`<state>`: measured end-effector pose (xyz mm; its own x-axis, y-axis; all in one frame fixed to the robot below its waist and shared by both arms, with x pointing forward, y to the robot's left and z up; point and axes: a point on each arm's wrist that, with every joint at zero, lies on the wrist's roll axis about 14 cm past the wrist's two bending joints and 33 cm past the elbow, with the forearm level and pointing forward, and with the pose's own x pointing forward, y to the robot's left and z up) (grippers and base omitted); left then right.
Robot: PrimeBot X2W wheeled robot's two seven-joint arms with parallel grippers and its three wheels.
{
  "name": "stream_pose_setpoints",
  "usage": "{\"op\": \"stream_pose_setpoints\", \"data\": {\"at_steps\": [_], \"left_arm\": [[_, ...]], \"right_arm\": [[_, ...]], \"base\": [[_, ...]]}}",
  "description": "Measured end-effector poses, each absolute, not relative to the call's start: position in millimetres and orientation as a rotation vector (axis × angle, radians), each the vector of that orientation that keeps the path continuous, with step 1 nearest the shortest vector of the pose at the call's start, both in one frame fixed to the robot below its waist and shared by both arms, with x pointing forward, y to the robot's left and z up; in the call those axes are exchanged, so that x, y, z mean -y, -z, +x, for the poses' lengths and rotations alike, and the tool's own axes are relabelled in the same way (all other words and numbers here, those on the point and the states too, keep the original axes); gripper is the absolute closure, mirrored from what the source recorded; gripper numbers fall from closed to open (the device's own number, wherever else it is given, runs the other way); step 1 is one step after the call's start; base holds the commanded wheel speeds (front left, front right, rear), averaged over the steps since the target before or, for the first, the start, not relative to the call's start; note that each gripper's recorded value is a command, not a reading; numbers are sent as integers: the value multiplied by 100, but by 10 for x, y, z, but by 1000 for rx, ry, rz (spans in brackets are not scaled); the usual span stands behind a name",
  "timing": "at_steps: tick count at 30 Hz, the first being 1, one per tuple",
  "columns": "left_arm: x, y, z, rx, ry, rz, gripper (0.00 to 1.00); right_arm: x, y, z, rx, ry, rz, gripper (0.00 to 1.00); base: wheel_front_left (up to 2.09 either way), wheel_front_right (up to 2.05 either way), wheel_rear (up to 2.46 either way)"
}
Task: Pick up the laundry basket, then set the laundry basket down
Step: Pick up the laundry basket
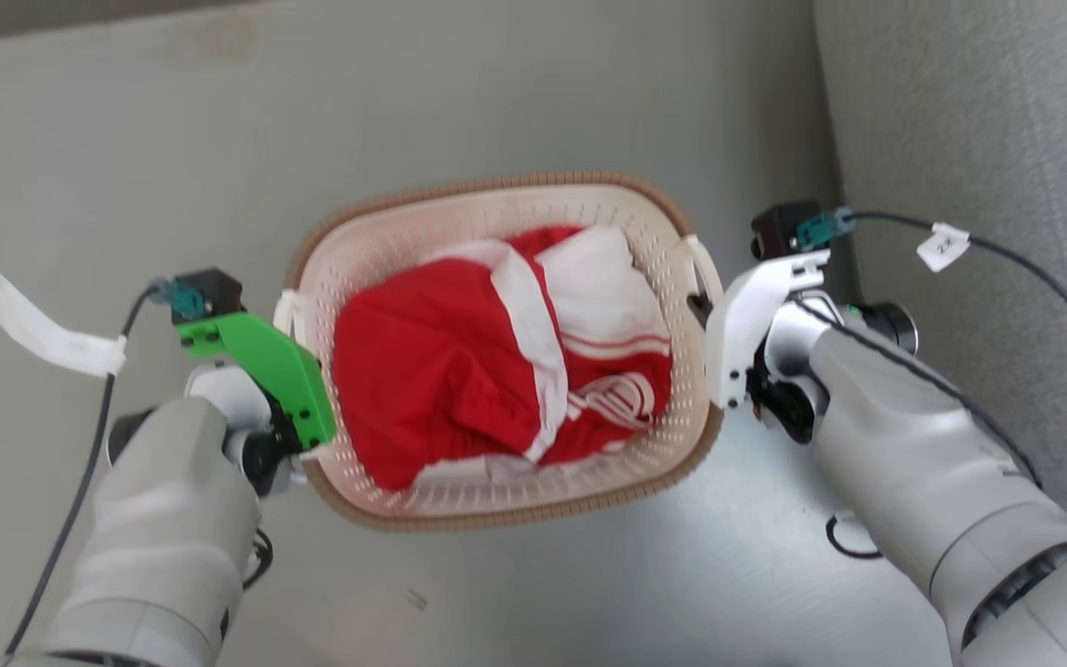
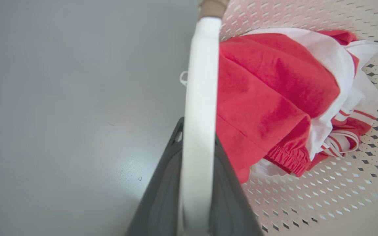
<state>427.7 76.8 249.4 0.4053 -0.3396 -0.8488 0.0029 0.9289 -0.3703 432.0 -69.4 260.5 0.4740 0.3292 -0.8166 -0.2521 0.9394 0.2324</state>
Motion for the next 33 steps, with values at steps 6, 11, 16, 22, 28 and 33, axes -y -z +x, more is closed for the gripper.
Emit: {"op": "stream_pose_setpoints", "data": {"at_steps": [6, 11, 16, 22, 28, 33], "left_arm": [[-762, -2605, 4095, -1151, 218, -349, 100], [-768, -2696, 3961, -1156, 216, -352, 100], [-771, -2781, 3855, -1154, 216, -356, 100], [-759, -2881, 3753, -1144, 222, -357, 100], [-750, -2955, 3600, -1146, 229, -355, 100], [-747, -3005, 3511, -1144, 236, -348, 100]], "right_arm": [[702, -2720, 4161, -1027, -357, 87, 100], [701, -2810, 4031, -1029, -356, 88, 100], [693, -2918, 3959, -1018, -361, 89, 100], [716, -2987, 3811, -1026, -355, 90, 100], [725, -3063, 3663, -1023, -348, 99, 100], [736, -3089, 3537, -1029, -341, 107, 100]], "base": [[0, 0, 0], [0, 0, 0], [0, 0, 0], [0, 0, 0], [0, 0, 0], [0, 0, 0]]}}
